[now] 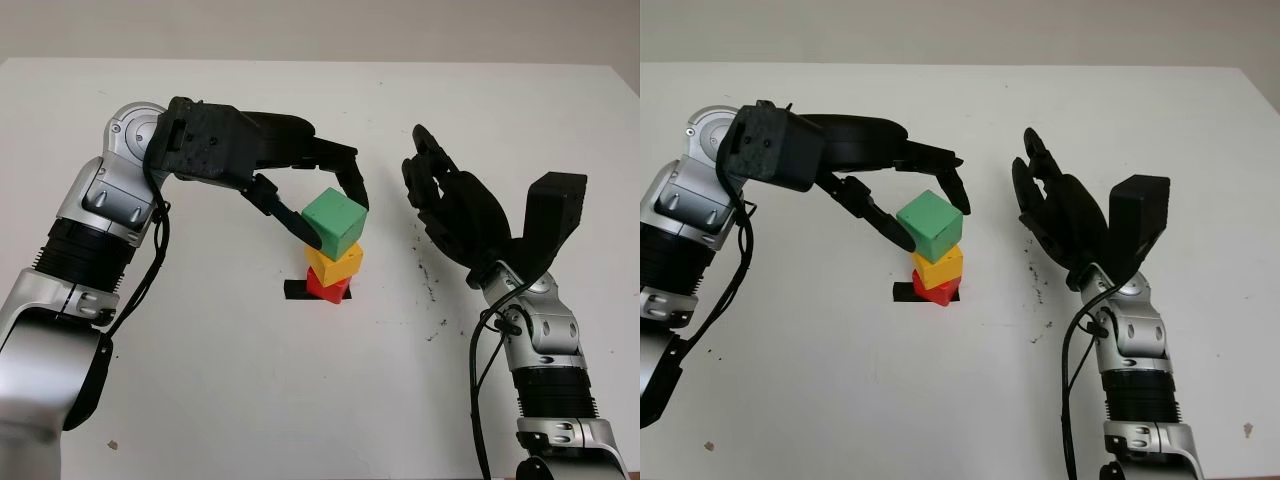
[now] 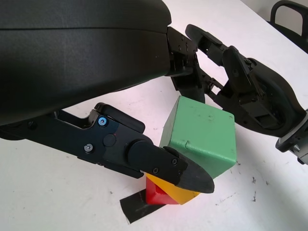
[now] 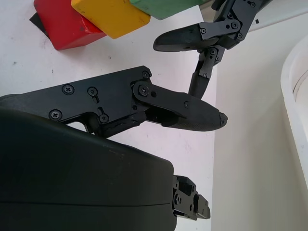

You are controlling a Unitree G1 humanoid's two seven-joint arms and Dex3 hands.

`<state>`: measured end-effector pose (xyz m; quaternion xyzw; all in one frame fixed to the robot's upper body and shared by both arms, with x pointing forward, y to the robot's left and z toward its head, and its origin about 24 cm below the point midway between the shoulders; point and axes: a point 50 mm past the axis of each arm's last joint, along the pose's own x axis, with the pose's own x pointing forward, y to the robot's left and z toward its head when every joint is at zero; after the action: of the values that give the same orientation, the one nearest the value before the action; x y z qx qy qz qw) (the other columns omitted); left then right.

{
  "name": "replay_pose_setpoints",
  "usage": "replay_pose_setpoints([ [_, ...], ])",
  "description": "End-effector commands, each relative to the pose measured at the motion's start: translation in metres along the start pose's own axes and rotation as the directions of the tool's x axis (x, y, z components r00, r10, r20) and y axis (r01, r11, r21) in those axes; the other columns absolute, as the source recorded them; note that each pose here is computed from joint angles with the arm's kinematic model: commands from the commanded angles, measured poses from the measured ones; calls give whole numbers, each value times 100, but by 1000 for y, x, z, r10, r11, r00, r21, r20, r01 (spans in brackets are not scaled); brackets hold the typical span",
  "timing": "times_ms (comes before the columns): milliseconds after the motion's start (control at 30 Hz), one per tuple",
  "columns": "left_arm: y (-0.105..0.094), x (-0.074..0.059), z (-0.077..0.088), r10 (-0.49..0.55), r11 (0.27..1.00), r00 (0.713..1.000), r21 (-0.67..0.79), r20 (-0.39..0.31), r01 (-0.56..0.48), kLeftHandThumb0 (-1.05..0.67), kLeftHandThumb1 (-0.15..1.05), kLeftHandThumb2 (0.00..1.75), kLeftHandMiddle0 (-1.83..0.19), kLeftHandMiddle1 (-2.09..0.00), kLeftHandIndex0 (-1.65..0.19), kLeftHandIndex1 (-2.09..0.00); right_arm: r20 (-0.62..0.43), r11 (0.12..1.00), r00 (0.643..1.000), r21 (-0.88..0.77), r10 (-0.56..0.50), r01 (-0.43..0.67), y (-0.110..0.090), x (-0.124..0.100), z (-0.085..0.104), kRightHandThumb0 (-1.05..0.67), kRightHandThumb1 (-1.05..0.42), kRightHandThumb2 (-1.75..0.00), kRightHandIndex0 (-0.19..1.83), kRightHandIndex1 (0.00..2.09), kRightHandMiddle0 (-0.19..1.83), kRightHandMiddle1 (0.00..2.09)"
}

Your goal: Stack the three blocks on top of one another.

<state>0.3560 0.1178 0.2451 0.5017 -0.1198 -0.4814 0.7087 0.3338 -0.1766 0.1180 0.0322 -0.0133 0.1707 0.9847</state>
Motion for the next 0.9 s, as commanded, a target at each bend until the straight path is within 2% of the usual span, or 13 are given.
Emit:
replay_pose_setpoints([
  [0, 4, -3, 3, 0, 1000, 1000, 17, 3, 0, -71, 94, 5, 5, -4, -4, -91, 6, 1000, 1000, 6, -7, 7, -2, -3, 1, -61, -105, -63, -19, 0, -19, 0],
  [100, 6, -6, 4, 0, 1000, 1000, 24, -8, 0, -73, 91, 5, 9, -4, 8, -75, 7, 1000, 1000, -2, -1, 1, -2, -3, 1, -63, -105, -63, -19, 0, -19, 0],
  [133, 7, -9, 5, 5, 1000, 1000, 17, -14, -5, -74, 90, 5, 10, -5, 8, -62, 8, 1000, 1000, -2, -1, 1, -2, -3, 0, -64, -105, -63, -19, 0, -19, 0],
  [167, 9, -12, 5, 11, 1000, 1000, 5, -21, -11, -73, 86, 5, 13, -5, 9, -39, 8, 1000, 1000, -1, -2, 2, -1, -3, 0, -64, -105, -63, -19, 0, -19, 0],
  [233, 11, -18, 6, 20, 1000, 1000, -18, -20, -20, -72, 83, 5, 17, -2, 15, -14, 6, 1000, 1000, -1, -1, 1, -1, -3, -1, -63, -105, -64, -19, 0, -19, 0],
  [333, 17, -34, 0, 99, 989, 995, -110, 5, -98, -74, 82, 5, 19, 0, 19, -2, -1, 1000, 1000, -10, 8, -8, 0, -3, -2, -62, -105, -65, -19, 0, -19, 0],
  [467, 20, -59, -12, 251, 943, 968, -227, 7, -243, -89, 93, 9, 19, 0, 19, 0, 1, 1000, 1000, -16, 26, -26, -1, -2, -4, -63, -105, -65, -19, 0, -19, 0],
  [500, 18, -67, -16, 314, 918, 949, -256, -1, -304, -91, 95, 9, 19, 0, 19, 0, 1, 1000, 1000, -17, 26, -26, -1, -1, -4, -64, -105, -64, -19, 0, -19, 0],
  [567, 11, -79, -24, 457, 838, 889, -329, -12, -435, -98, 103, 43, 19, 0, 19, 0, 2, 999, 1000, -24, 21, -21, 0, 1, -4, -64, -105, -64, -19, 0, -19, 0],
  [633, 2, -87, -34, 573, 723, 819, -445, -39, -528, -95, 104, 55, 19, 0, 19, 0, 8, 999, 1000, -38, 7, -7, 1, 3, -5, -65, -105, -62, -19, 0, -19, 0],
  [767, -17, -93, -47, 703, 538, 705, -577, -96, -615, -89, 105, 57, 19, 0, 19, 0, 21, 997, 1000, -80, -4, 6, 4, 6, -6, -67, -105, -59, -19, 0, -19, 0],
  [867, -33, -94, -56, 753, 446, 642, -608, -141, -657, -86, 105, 58, 19, 0, 19, 0, 37, 994, 999, -107, -4, 8, 5, 7, -6, -66, -105, -62, -19, 0, -19, 0],
])
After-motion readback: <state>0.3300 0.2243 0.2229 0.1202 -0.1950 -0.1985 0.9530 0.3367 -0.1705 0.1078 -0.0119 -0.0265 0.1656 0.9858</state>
